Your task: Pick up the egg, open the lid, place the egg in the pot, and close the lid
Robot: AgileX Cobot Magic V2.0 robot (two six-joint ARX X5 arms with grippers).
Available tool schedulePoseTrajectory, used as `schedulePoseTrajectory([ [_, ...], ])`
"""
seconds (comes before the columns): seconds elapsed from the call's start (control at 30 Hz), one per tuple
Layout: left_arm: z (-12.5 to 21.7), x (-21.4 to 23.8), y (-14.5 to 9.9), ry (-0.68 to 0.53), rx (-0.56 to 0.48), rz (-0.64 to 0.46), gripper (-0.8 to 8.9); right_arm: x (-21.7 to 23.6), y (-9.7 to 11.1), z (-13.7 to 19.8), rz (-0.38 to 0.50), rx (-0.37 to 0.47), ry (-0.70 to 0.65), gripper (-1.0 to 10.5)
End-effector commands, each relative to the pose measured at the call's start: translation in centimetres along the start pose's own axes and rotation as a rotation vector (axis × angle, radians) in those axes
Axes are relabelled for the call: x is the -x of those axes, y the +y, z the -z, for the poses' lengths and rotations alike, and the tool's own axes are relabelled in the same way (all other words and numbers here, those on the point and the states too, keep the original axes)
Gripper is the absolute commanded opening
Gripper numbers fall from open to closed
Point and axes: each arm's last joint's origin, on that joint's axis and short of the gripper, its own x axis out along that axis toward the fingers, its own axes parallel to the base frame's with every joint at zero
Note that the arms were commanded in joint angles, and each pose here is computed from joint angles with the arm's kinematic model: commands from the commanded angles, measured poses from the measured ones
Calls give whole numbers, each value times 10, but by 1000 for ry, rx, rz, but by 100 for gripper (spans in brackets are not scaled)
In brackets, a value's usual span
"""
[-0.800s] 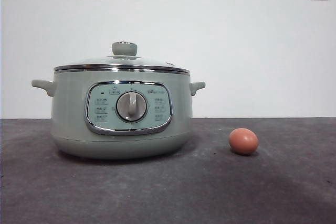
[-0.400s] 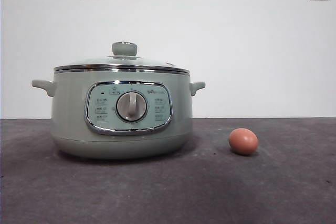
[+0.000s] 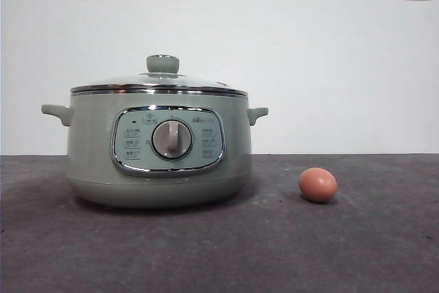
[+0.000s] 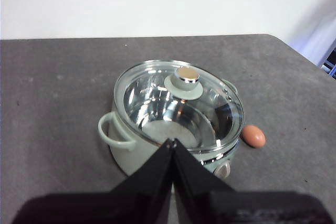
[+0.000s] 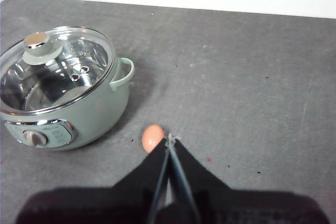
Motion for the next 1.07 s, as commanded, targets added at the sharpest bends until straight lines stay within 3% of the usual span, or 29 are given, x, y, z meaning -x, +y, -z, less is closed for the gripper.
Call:
schedulePoseTrajectory([
  [0.03, -2, 1, 0, -2, -21, 1, -6, 0, 0, -2, -4, 14, 6, -9],
  [0.2, -3, 0, 0, 2, -19, 1, 7, -2, -1, -2, -6, 9, 23, 15],
  [0.23, -3, 0, 0, 3, -18, 1, 29, -3, -1, -3, -10, 8, 22, 67],
  [0.3, -3, -1, 0, 4, -17, 1, 175, -3, -1, -3, -11, 8, 19, 233],
  [0.4, -3, -2, 1, 10, -14, 1, 537, -3, 0, -3, -23, 9, 15, 465],
  [0.43, -4, -3, 1, 12, -13, 1, 614, -3, 0, -3, -32, 9, 13, 523],
  [0.93, -14, -22, 6, 10, -17, 78, 628, -11, -2, -5, -52, -7, 38, 566],
  [1.07, -22, -40, 11, 18, -18, 96, 628, -17, -2, -7, -116, -21, 44, 565],
])
